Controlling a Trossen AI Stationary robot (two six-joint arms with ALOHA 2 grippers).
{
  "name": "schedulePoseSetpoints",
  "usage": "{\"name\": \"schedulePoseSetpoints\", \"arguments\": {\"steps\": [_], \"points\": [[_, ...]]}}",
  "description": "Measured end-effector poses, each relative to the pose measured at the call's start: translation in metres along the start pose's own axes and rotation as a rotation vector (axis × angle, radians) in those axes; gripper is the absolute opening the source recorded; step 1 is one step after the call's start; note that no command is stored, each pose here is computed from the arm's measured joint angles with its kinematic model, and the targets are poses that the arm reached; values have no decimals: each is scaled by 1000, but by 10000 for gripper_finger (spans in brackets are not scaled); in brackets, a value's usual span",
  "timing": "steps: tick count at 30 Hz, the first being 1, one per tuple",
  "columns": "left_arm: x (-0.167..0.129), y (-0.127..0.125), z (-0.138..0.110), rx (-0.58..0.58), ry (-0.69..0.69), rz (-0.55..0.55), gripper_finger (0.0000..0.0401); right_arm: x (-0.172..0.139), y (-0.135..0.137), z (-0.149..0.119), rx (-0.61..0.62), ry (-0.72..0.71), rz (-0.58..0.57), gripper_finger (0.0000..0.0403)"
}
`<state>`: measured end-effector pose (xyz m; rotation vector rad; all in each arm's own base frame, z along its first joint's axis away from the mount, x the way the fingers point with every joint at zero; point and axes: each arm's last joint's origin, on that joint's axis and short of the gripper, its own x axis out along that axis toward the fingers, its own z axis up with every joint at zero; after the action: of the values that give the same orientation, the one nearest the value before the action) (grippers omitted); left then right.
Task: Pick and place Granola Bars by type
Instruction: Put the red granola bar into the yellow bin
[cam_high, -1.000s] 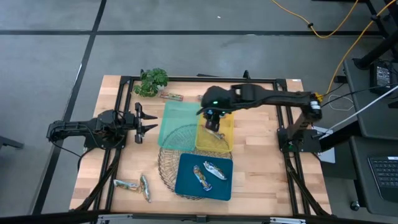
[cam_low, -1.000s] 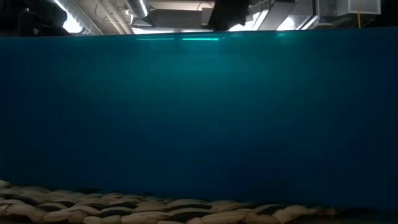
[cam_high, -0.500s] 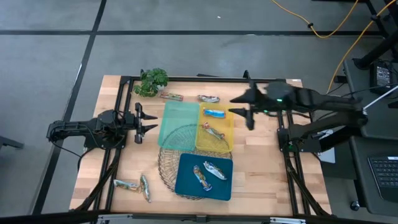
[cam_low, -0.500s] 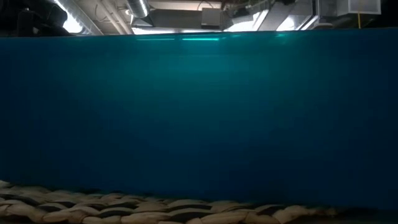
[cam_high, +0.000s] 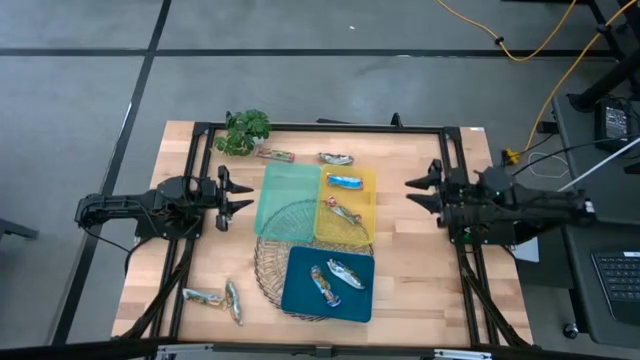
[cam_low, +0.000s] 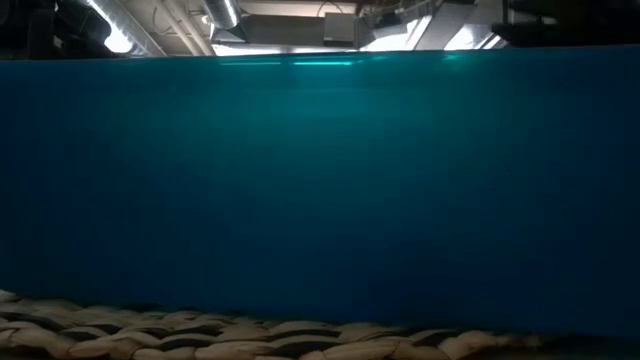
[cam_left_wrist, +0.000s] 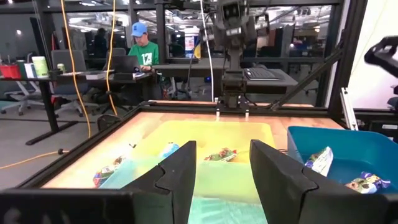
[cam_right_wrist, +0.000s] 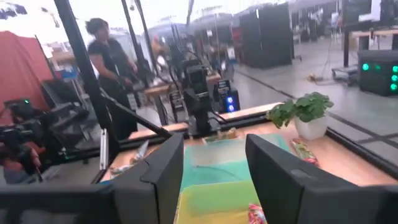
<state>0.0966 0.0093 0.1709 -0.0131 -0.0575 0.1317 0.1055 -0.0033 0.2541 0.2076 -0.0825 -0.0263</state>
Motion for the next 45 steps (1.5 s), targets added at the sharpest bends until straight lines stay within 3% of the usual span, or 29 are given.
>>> {"name": "schedulePoseSetpoints", "arguments": {"steps": [9,15,22,30,34,40,45], "points": [[0,0,0,0,0,-1,143,-16,-14,-63,-12,-153,5,177],[0,0,0,-24,5,2,143,-14,-16,-71,-59,-82,-14,177],[0,0,-1,-25,7,10,143,-14,-20,-84,-21,59,-39,170],[0,0,-1,-25,7,9,143,-14,-20,-83,-20,46,-58,130],[0,0,0,-42,4,10,143,-14,-19,-84,-84,60,-18,112],[0,1,0,-134,-6,38,143,-14,-15,-83,-109,67,122,13],[0,2,6,-185,-71,68,143,-14,-17,-84,-53,71,50,9]]}}
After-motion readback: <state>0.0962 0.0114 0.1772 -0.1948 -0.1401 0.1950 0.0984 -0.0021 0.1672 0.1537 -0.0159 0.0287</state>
